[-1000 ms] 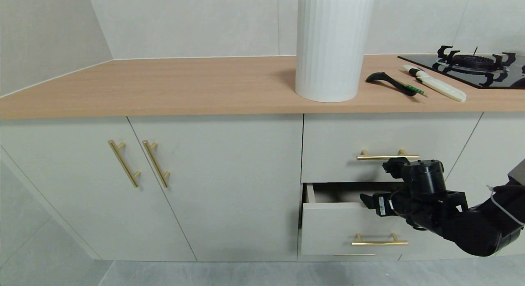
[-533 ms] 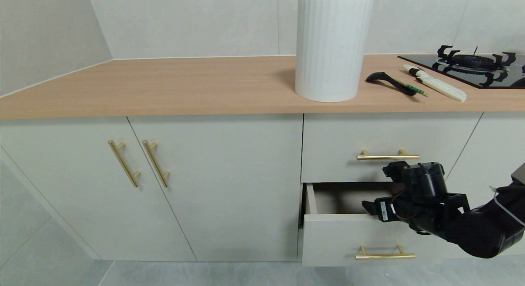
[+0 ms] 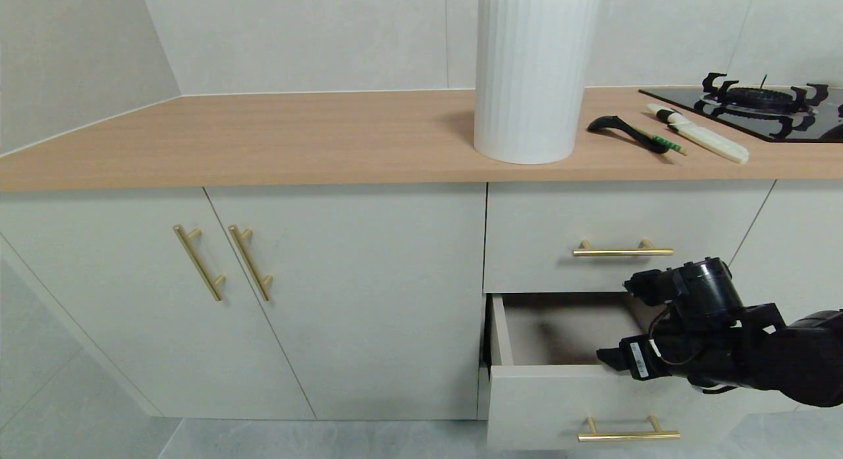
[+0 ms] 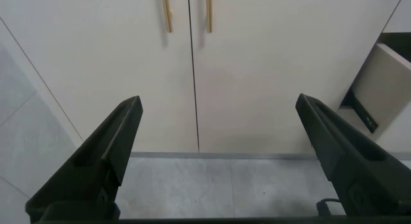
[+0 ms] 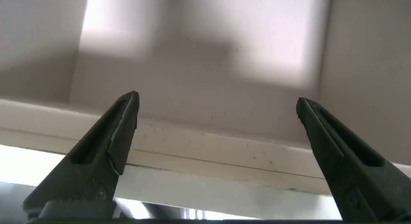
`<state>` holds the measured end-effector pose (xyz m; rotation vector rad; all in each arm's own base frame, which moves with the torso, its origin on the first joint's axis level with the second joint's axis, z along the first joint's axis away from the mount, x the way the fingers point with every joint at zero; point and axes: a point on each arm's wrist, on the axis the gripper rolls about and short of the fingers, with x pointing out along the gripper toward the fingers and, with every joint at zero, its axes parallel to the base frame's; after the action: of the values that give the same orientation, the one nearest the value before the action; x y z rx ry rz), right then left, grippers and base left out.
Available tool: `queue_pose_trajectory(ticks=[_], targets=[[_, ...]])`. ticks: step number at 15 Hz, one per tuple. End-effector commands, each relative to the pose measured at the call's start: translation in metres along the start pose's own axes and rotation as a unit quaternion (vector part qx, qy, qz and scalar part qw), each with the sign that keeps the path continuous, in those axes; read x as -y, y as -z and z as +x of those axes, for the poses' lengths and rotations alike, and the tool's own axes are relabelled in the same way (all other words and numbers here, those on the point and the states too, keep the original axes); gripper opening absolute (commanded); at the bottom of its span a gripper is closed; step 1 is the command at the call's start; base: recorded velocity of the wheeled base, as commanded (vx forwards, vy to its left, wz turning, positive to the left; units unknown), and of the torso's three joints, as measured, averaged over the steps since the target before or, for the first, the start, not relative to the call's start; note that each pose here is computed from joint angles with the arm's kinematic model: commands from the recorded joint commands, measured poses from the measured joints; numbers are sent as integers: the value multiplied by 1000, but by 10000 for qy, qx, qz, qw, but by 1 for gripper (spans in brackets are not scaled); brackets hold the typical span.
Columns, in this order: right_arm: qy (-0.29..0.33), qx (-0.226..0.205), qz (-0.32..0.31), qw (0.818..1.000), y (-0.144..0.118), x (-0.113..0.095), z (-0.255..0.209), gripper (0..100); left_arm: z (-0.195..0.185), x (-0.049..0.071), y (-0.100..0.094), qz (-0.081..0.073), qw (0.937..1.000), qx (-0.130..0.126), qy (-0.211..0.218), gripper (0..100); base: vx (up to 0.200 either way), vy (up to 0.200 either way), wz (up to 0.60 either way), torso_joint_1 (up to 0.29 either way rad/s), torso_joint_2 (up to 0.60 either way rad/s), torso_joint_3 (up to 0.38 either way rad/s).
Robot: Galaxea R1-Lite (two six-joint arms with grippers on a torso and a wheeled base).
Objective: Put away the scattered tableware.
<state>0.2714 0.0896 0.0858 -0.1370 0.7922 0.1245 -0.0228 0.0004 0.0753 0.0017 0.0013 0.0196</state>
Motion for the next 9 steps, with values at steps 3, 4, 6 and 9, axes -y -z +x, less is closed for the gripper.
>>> queue_pose_trajectory(ticks=[3,4,6,9], targets=[[-50,-77,-215,9997,-2,-1,-19,100,0,0,0,-1,10000,-1,-2,100,0,0,0,0,0,0],[-48,-204,-289,9994,0,-1,-20,100,0,0,0,-1,10000,-1,-2,100,0,0,0,0,0,0],[-56,-428,-461,9980,3,-1,-25,100,0,0,0,-1,10000,-1,-2,100,0,0,0,0,0,0],[-63,-659,-707,9953,8,0,-32,100,0,0,0,-1,10000,-1,-2,100,0,0,0,0,0,0]])
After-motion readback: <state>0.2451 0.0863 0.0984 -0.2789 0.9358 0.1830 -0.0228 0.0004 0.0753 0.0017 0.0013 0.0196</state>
